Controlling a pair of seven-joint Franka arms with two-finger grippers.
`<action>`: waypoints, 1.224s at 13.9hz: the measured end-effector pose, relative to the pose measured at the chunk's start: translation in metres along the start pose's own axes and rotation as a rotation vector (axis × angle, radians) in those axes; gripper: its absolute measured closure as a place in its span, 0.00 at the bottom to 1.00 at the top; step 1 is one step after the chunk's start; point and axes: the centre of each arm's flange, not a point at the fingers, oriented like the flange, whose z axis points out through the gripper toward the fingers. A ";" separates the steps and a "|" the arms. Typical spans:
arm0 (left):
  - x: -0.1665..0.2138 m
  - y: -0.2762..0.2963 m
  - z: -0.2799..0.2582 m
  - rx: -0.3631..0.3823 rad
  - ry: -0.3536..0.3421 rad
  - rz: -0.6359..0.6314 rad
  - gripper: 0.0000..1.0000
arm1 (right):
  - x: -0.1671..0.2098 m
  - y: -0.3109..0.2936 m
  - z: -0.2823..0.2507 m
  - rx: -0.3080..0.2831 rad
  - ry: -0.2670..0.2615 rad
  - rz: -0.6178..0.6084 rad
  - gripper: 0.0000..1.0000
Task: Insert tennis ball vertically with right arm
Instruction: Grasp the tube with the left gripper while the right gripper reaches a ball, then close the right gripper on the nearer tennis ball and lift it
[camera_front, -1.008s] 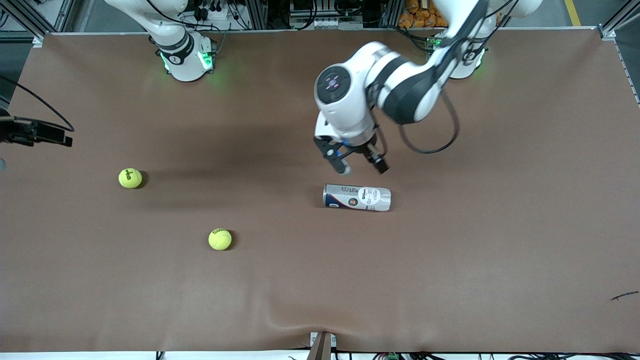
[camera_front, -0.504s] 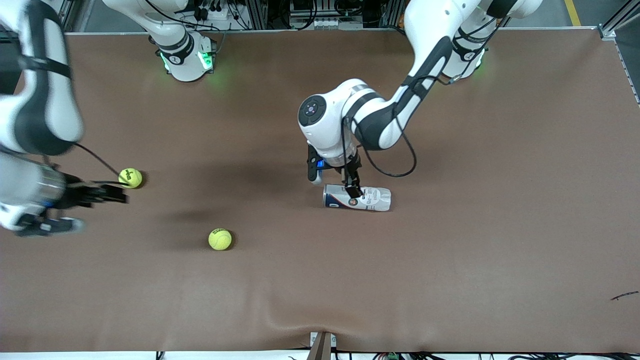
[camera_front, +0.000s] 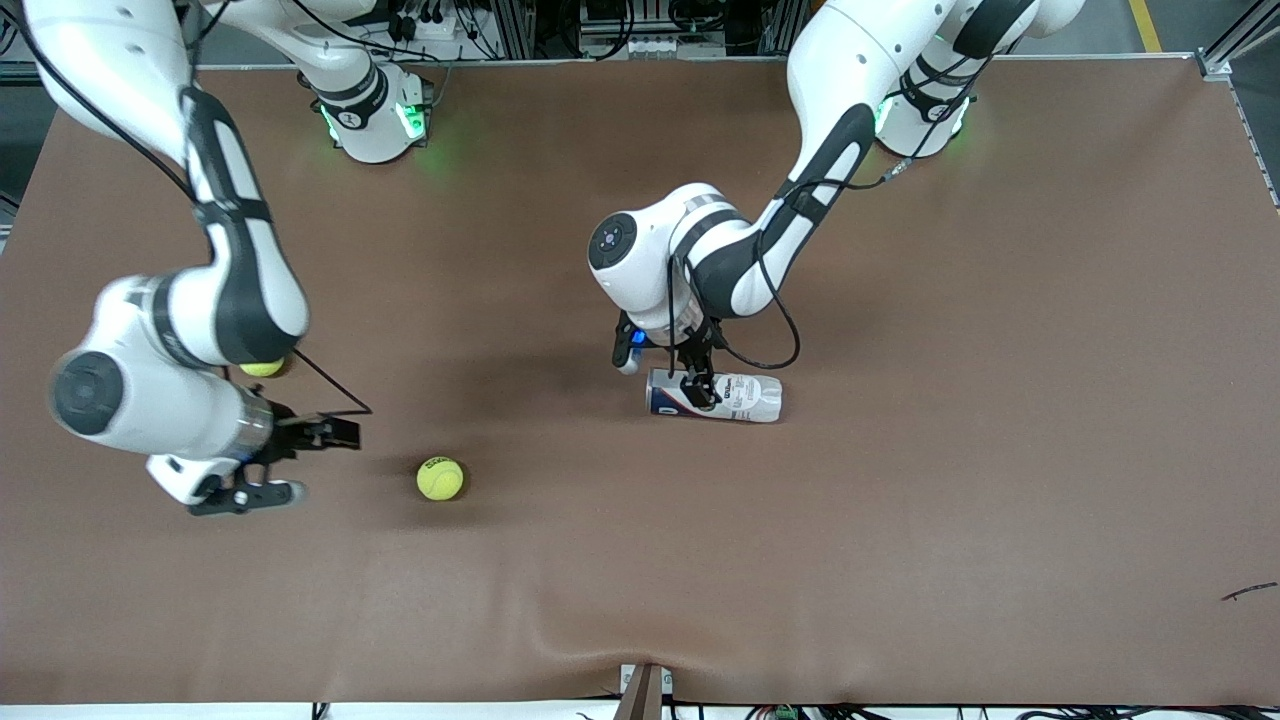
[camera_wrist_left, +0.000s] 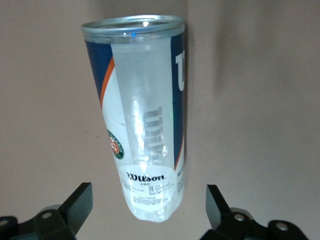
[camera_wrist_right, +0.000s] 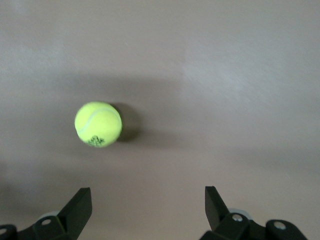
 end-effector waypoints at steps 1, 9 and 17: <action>0.001 0.000 0.006 -0.001 -0.005 0.003 0.00 | 0.005 -0.013 0.013 -0.003 0.020 -0.018 0.00; 0.001 -0.006 0.028 -0.007 -0.021 -0.079 0.00 | 0.021 -0.057 0.102 -0.011 0.082 -0.075 0.00; -0.003 -0.010 0.051 -0.019 -0.052 -0.225 0.00 | 0.018 -0.075 0.138 -0.004 0.054 -0.056 0.00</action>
